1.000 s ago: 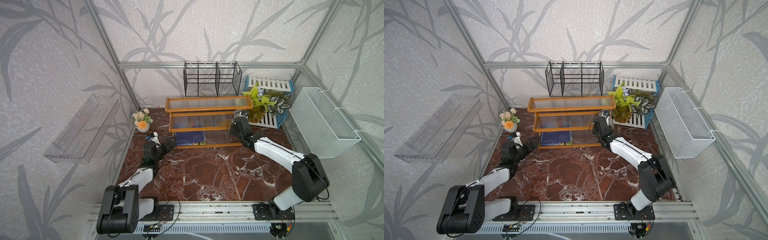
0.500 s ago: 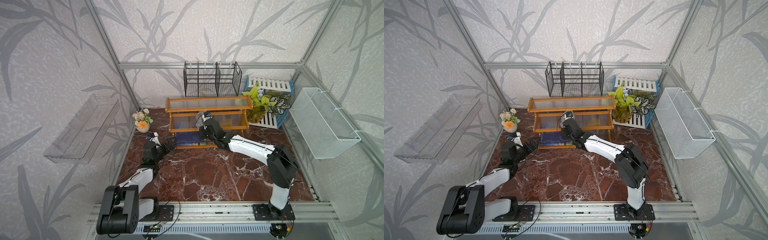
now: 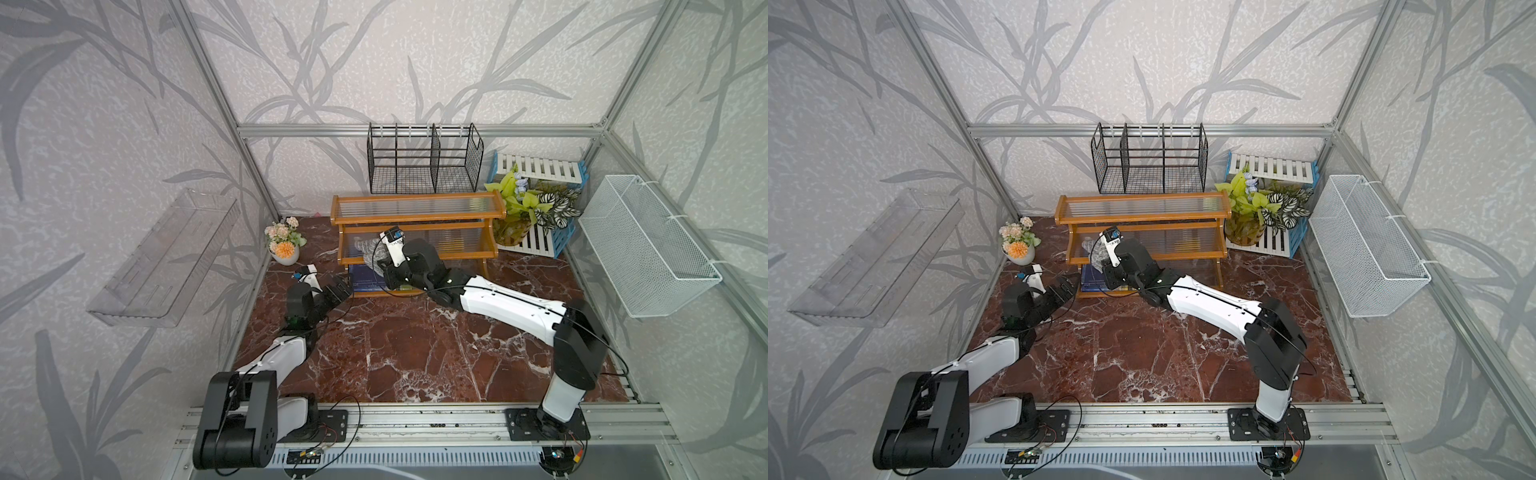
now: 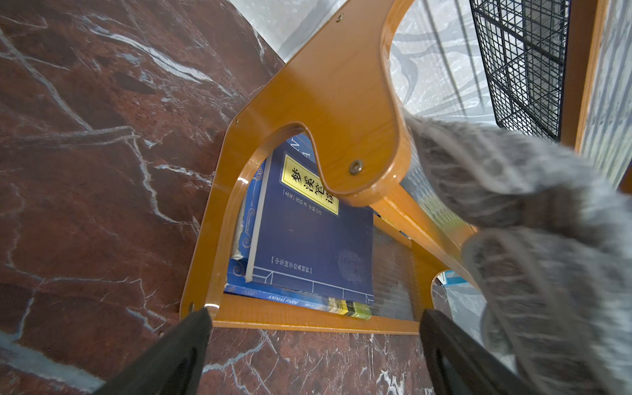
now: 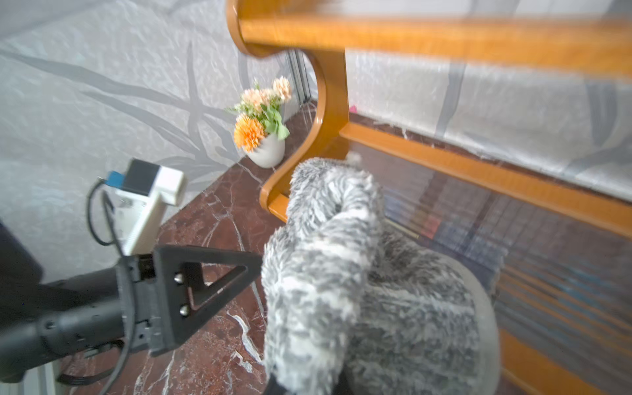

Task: Wipe the bookshelf clean with a cloth
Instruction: Wipe the dust from the shelf.

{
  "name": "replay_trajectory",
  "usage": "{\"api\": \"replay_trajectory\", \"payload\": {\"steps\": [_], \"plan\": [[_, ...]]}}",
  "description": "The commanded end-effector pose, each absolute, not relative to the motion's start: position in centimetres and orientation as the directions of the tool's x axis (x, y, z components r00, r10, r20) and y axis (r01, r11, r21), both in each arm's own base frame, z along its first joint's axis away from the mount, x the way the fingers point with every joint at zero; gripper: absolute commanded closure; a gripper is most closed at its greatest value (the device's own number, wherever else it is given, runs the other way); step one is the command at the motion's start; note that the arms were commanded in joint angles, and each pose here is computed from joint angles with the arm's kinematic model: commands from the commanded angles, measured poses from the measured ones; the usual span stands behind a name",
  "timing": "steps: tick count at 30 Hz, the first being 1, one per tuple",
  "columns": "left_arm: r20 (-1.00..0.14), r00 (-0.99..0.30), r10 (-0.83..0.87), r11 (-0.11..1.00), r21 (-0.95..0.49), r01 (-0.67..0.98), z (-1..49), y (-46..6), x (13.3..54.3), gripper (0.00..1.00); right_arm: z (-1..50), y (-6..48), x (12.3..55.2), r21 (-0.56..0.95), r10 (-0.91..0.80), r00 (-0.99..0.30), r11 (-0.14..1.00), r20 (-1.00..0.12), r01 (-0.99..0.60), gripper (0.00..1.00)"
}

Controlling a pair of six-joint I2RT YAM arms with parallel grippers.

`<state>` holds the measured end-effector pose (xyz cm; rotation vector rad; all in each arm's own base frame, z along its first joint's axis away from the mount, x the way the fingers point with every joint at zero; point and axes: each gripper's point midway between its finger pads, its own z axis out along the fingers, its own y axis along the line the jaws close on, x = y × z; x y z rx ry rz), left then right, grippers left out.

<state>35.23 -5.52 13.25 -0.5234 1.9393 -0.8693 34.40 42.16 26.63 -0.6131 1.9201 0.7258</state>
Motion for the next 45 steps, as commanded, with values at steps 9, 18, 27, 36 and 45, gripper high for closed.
{"api": "replay_trajectory", "payload": {"steps": [9,18,27,36,45], "plan": [[-0.589,-0.465,-0.661,0.651,-0.758,0.035,14.7,-5.7,35.1,0.00,40.3,41.5,33.5,0.251,0.054,-0.286,0.648,-0.957,-0.718,1.00],[-0.584,-0.465,-0.665,0.647,-0.762,0.032,14.7,-5.7,35.0,0.00,39.0,45.0,37.8,0.233,-0.008,-0.342,0.719,-0.940,-0.655,1.00],[-0.580,-0.466,-0.668,0.645,-0.764,0.026,14.4,-5.8,35.0,0.00,34.8,47.2,40.7,0.216,-0.063,-0.412,0.775,-0.909,-0.594,1.00],[-0.577,-0.468,-0.669,0.642,-0.766,0.028,14.4,-5.9,35.0,0.00,32.8,51.9,40.7,0.260,-0.077,-0.457,0.735,-0.886,-0.626,1.00],[-0.576,-0.469,-0.670,0.641,-0.767,0.026,14.4,-6.0,35.0,0.00,30.2,49.6,44.0,0.282,-0.040,-0.512,0.796,-0.858,-0.535,1.00]]}}
